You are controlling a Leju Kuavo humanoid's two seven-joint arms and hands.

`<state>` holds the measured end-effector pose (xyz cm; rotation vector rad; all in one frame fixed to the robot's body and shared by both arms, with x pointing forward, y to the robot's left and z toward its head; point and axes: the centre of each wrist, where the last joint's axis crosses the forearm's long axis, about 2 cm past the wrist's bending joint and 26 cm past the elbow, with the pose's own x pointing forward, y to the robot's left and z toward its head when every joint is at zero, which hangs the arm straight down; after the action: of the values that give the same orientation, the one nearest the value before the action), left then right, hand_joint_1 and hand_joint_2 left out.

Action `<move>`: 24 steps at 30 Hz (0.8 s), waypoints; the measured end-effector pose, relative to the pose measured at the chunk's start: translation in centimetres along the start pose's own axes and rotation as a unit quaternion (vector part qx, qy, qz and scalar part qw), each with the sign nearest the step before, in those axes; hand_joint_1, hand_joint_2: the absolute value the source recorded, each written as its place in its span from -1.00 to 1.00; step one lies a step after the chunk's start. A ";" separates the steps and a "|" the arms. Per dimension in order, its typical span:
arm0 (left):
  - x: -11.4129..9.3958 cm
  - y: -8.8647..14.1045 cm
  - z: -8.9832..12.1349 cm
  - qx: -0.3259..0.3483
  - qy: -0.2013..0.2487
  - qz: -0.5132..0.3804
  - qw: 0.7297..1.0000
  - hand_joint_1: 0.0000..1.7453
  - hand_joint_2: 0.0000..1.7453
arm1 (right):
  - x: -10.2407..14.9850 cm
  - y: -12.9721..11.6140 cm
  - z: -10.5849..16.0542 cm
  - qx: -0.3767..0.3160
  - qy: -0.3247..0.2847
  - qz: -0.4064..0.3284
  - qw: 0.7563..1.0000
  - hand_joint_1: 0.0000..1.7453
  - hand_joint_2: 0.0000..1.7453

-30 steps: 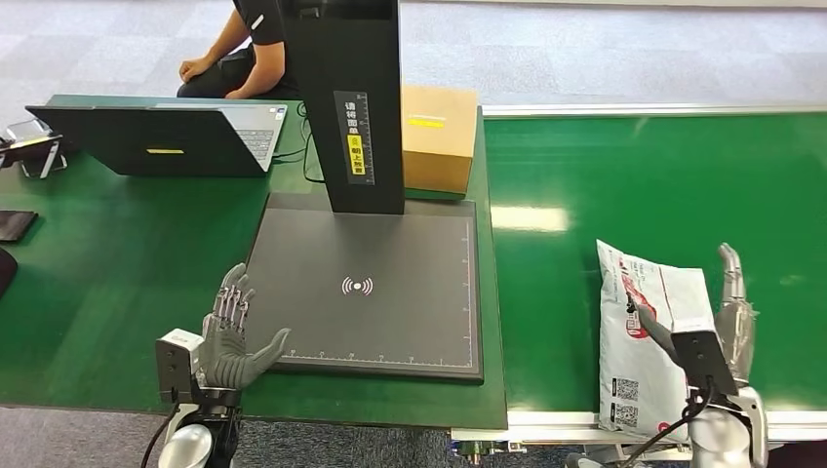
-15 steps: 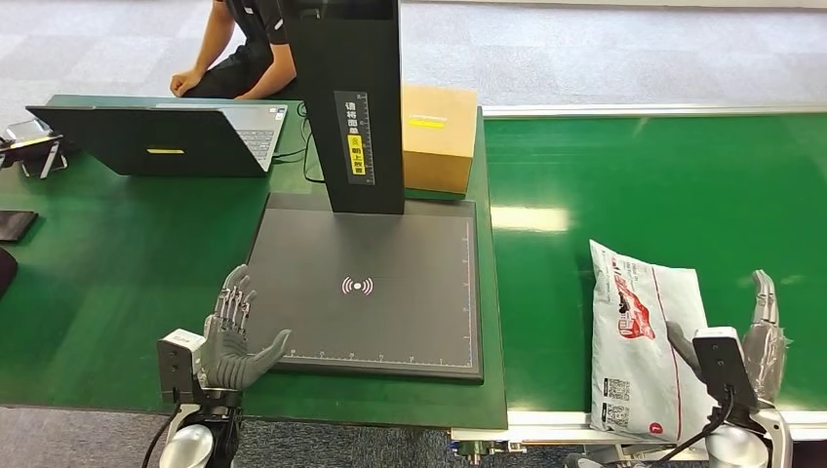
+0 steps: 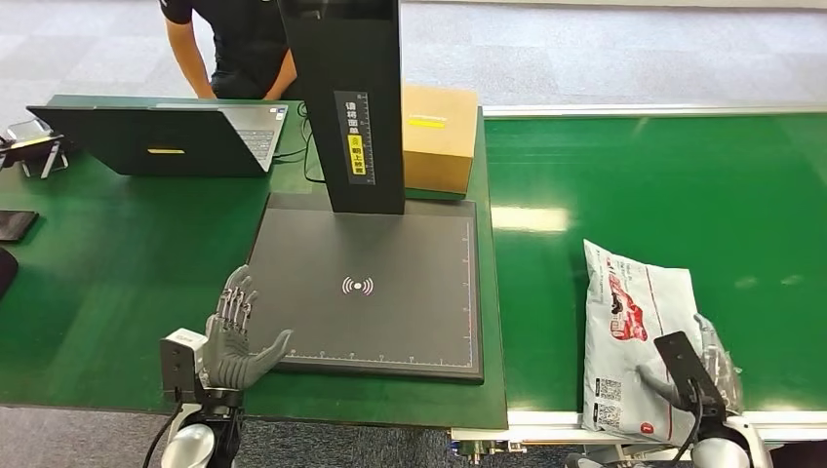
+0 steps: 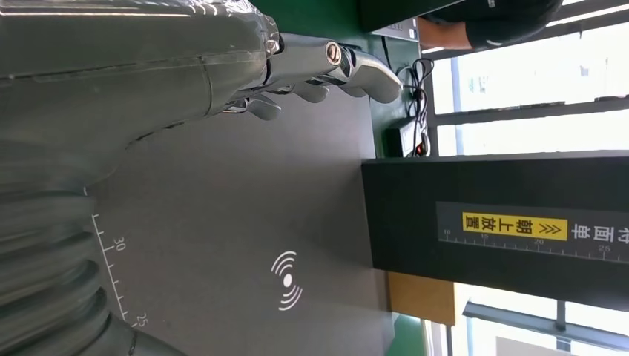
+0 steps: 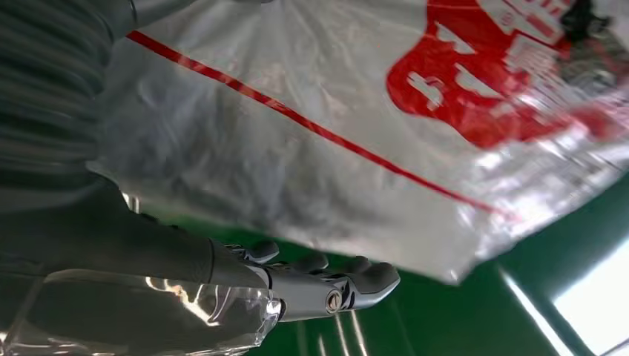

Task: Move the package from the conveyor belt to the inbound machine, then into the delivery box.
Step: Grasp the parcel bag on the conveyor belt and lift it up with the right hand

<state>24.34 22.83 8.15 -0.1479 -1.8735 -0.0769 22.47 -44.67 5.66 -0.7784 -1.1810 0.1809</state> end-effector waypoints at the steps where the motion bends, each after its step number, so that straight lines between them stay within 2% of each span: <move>1: 0.0 0.0 -0.1 0.000 0.000 0.000 1.000 -1.00 1.00 | -0.4 0.4 -0.1 0.018 0.016 0.011 1.000 -1.00 1.00; 7: -0.2 0.0 -0.2 -0.002 0.003 0.000 1.000 -1.00 1.00 | -0.3 1.8 -1.5 0.084 0.070 0.060 0.992 -1.00 1.00; 23: -0.2 0.0 -0.1 0.001 0.008 -0.002 1.000 -1.00 1.00 | 0.8 3.1 -2.6 0.126 0.078 0.108 0.983 -1.00 1.00; 24: -0.2 0.0 -0.1 0.001 0.008 -0.002 1.000 -1.00 1.00 | 0.9 3.2 -2.7 0.129 0.078 0.112 0.982 -0.50 1.00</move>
<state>24.52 22.82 7.97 -0.1405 -1.8575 -0.0789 26.01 -43.12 3.89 -0.6820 -0.8998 0.4426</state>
